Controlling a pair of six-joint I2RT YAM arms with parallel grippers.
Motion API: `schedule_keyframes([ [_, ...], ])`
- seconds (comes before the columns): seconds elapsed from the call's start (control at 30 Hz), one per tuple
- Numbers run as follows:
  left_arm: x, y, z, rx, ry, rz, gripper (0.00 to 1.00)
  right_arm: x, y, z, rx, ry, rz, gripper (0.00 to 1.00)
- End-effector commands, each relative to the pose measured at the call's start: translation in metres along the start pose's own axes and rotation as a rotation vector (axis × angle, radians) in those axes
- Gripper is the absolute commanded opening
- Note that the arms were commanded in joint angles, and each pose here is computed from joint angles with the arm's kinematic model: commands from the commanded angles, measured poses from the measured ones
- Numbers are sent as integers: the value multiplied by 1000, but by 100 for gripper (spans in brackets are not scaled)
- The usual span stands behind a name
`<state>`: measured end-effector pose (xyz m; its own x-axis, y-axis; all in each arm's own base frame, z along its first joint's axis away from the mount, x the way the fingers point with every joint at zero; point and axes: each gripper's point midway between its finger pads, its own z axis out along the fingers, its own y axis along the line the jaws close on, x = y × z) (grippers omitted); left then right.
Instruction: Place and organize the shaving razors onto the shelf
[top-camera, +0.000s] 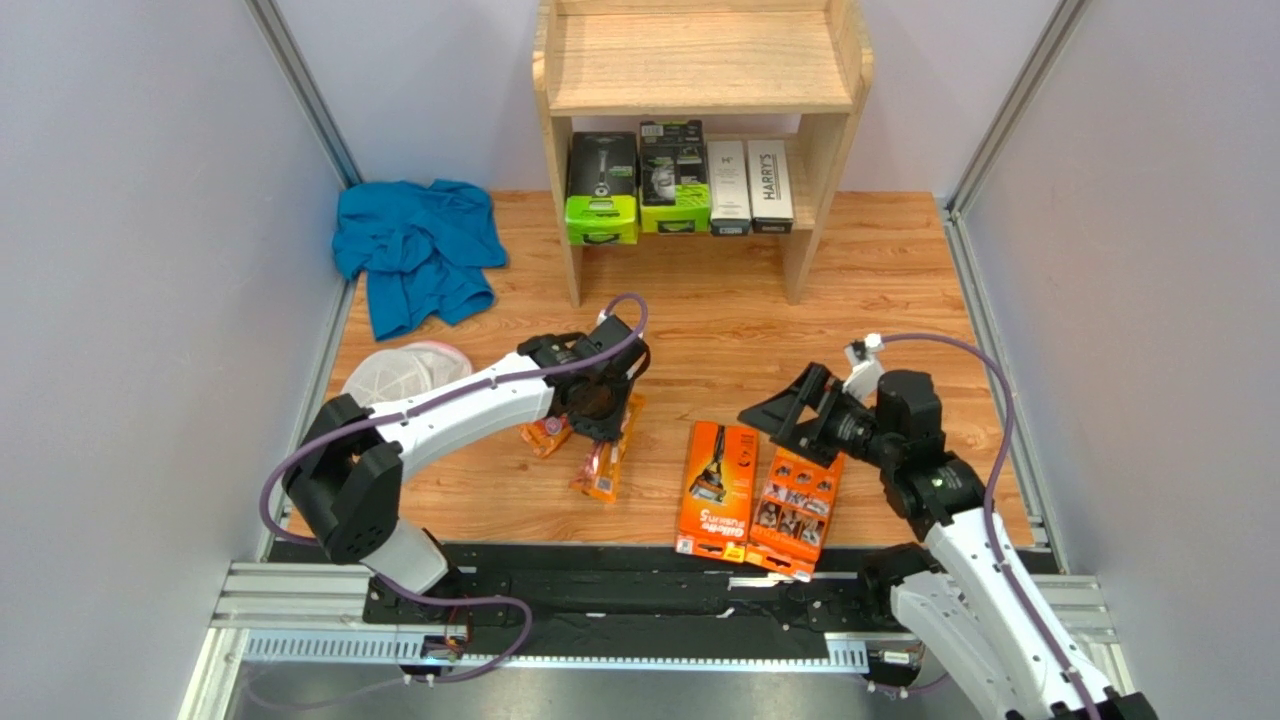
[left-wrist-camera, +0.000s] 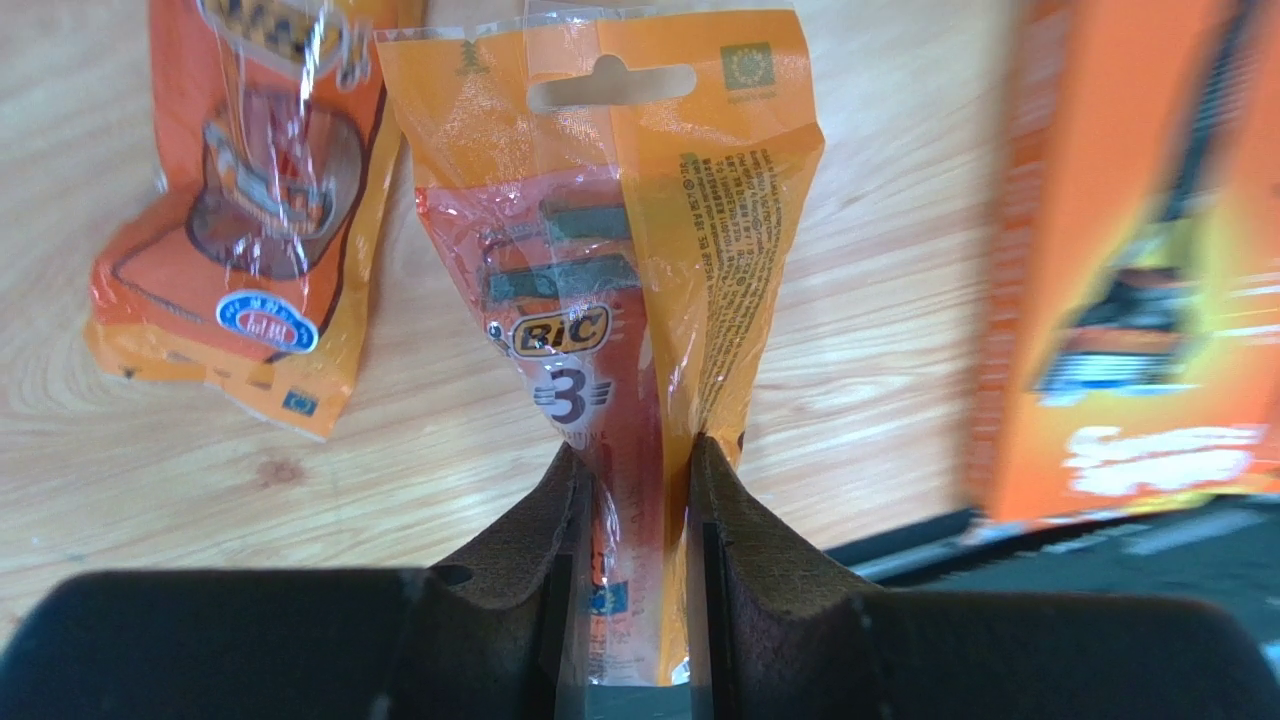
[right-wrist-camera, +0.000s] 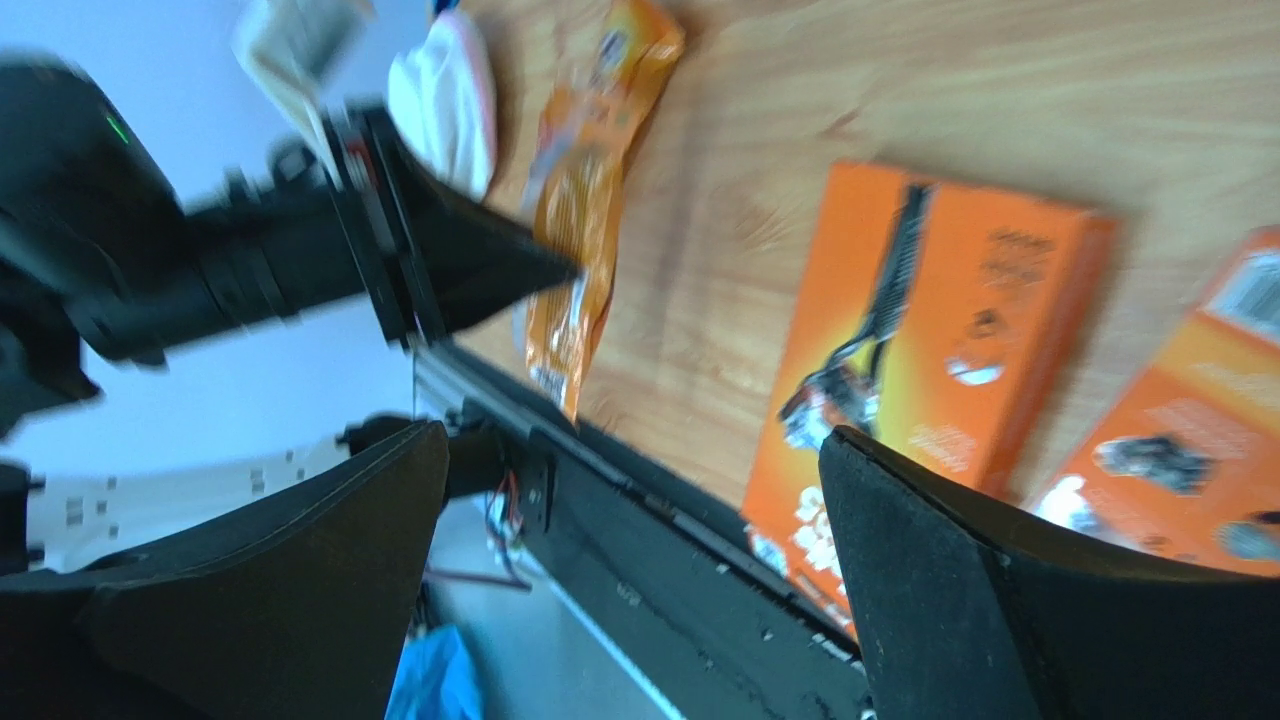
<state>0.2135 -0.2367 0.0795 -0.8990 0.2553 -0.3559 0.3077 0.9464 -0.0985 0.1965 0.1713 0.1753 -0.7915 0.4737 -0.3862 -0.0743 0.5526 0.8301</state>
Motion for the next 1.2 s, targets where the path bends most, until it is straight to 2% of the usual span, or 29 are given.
schedule_keyframes([
  [0.0,-35,-32,-40,133,-96,-52,1,15,25,10,-50,-19,-25,98],
  [0.23,-69,-52,-73,207,-171,-64,0,28,59,39,-106,2,-46,97],
  [0.5,-86,-66,-108,297,-244,-101,0,40,91,77,-199,23,-47,91],
  [0.67,-90,-79,-120,395,-261,-134,0,39,117,78,-303,0,-61,90],
  [0.83,-95,-84,-125,440,-272,-155,0,45,130,79,-334,18,-85,87],
  [0.93,-99,-84,-128,446,-286,-168,0,48,136,81,-354,29,-84,80],
  [1.03,-102,-83,-129,451,-293,-181,0,53,137,83,-353,47,-81,60],
  [1.07,-103,-81,-130,445,-302,-189,0,53,138,84,-355,52,-79,50],
  [1.13,-103,-78,-131,440,-308,-199,0,55,138,84,-354,63,-69,41],
  [1.17,-105,-76,-132,437,-319,-209,0,56,137,84,-351,65,-65,33],
])
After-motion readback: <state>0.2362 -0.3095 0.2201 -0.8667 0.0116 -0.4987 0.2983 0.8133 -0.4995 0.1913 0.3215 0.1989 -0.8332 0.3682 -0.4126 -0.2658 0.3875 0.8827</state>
